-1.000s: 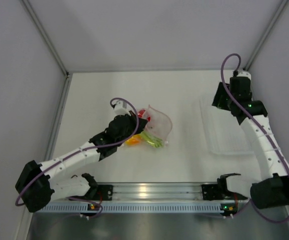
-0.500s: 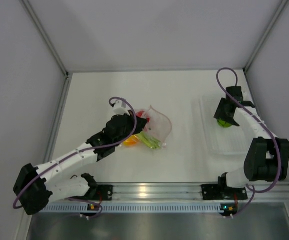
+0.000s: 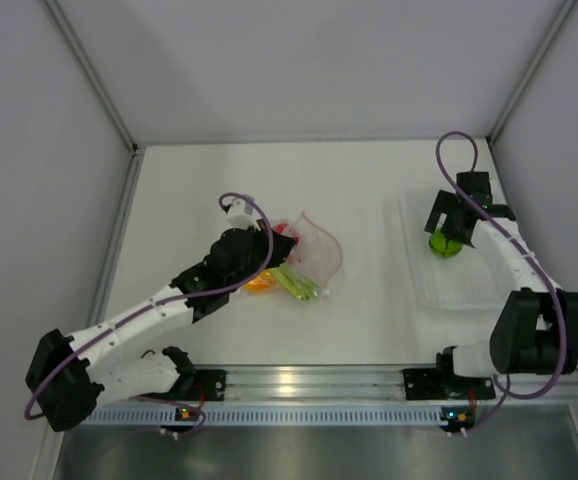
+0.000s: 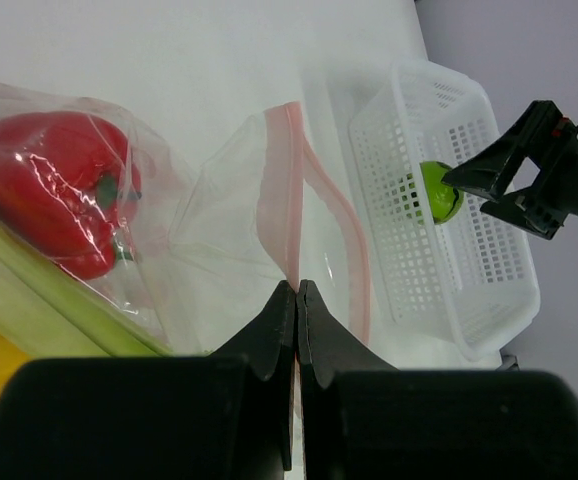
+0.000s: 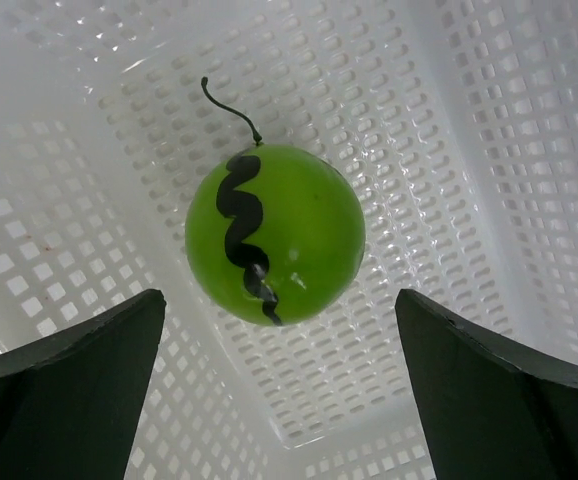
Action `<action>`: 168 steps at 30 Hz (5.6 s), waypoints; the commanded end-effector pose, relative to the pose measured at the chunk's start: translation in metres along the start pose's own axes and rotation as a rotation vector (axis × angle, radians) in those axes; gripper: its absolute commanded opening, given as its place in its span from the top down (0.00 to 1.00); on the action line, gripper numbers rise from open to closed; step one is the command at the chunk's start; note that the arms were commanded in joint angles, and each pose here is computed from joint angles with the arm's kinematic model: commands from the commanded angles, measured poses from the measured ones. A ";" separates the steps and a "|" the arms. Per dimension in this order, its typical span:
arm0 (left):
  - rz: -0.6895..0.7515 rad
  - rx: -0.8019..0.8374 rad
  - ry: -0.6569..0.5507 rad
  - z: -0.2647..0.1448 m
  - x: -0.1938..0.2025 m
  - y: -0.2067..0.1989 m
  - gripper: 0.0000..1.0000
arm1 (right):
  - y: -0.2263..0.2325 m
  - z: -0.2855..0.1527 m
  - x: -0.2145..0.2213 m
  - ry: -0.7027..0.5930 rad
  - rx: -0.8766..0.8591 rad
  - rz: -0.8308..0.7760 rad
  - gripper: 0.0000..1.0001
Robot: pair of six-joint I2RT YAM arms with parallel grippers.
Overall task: Open the zip-top bag and remove the fake food
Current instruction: Place the fake fruit in the bin, then pick up the fake vegetable from the zipper food storage bag.
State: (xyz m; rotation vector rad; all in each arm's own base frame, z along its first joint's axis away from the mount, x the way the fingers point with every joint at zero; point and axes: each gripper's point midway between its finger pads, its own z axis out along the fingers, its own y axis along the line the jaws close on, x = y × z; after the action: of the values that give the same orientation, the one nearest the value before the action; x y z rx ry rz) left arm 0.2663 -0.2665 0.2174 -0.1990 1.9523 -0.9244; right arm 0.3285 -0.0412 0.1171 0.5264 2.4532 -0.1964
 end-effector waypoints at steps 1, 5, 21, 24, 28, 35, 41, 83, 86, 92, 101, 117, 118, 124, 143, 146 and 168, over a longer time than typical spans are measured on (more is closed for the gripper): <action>0.000 0.072 -0.043 -0.002 -0.021 -0.028 1.00 | 0.003 -0.030 -0.037 -0.125 -0.057 0.017 0.01; 0.002 0.078 -0.036 0.001 -0.022 -0.032 1.00 | 0.030 -0.070 -0.042 -0.175 -0.235 0.029 0.11; -0.012 0.218 0.035 0.005 -0.030 -0.092 1.00 | 0.264 -0.246 0.073 -0.219 -1.056 -0.134 0.69; -0.022 0.243 0.046 0.001 -0.027 -0.101 1.00 | 0.272 -0.232 0.081 -0.191 -1.026 -0.161 0.70; -0.035 0.246 0.036 -0.002 -0.028 -0.105 1.00 | 0.278 -0.219 0.096 -0.148 -1.005 -0.181 0.70; -0.033 0.221 0.054 0.002 -0.015 -0.098 1.00 | 0.267 -0.179 0.114 -0.131 -0.893 -0.112 0.71; -0.036 0.227 0.052 0.002 -0.016 -0.102 1.00 | 0.281 -0.171 0.135 -0.082 -0.936 -0.124 0.70; -0.008 0.143 -0.012 -0.013 0.017 -0.038 1.00 | 0.346 -0.223 0.250 0.416 -1.293 0.079 0.73; -0.009 0.146 0.006 -0.013 0.022 -0.036 1.00 | 0.350 -0.227 0.249 0.420 -1.301 0.076 0.86; -0.006 0.163 0.005 -0.022 0.023 -0.034 1.00 | 0.348 -0.221 0.247 0.416 -1.306 0.097 1.00; 0.035 0.149 -0.013 -0.030 0.024 -0.019 1.00 | 0.333 -0.209 0.232 0.335 -1.255 0.090 1.00; 0.139 0.177 0.031 -0.031 0.032 -0.021 1.00 | 0.249 -0.155 0.186 0.039 -0.917 0.016 1.00; 0.139 0.180 0.031 -0.031 0.032 -0.022 1.00 | 0.245 -0.154 0.176 0.011 -0.917 0.029 1.00; 0.150 0.175 0.028 -0.030 0.031 -0.022 1.00 | 0.230 -0.152 0.163 -0.046 -0.847 -0.044 1.00; 0.120 0.165 0.056 -0.022 0.036 -0.025 1.00 | 0.270 -0.176 0.221 0.133 -1.080 -0.381 0.52; 0.115 0.158 0.053 -0.021 0.036 -0.024 1.00 | 0.273 -0.173 0.227 0.151 -1.075 -0.387 0.47; 0.054 0.179 0.013 -0.026 0.032 -0.023 1.00 | 0.326 -0.184 0.264 0.319 -1.187 -0.249 0.58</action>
State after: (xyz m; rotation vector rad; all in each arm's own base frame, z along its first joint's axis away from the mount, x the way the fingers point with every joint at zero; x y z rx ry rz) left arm 0.2267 -0.2727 0.1783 -0.0372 1.9873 -0.9182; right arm 0.1689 0.3569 0.0749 -0.2935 2.4763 1.1498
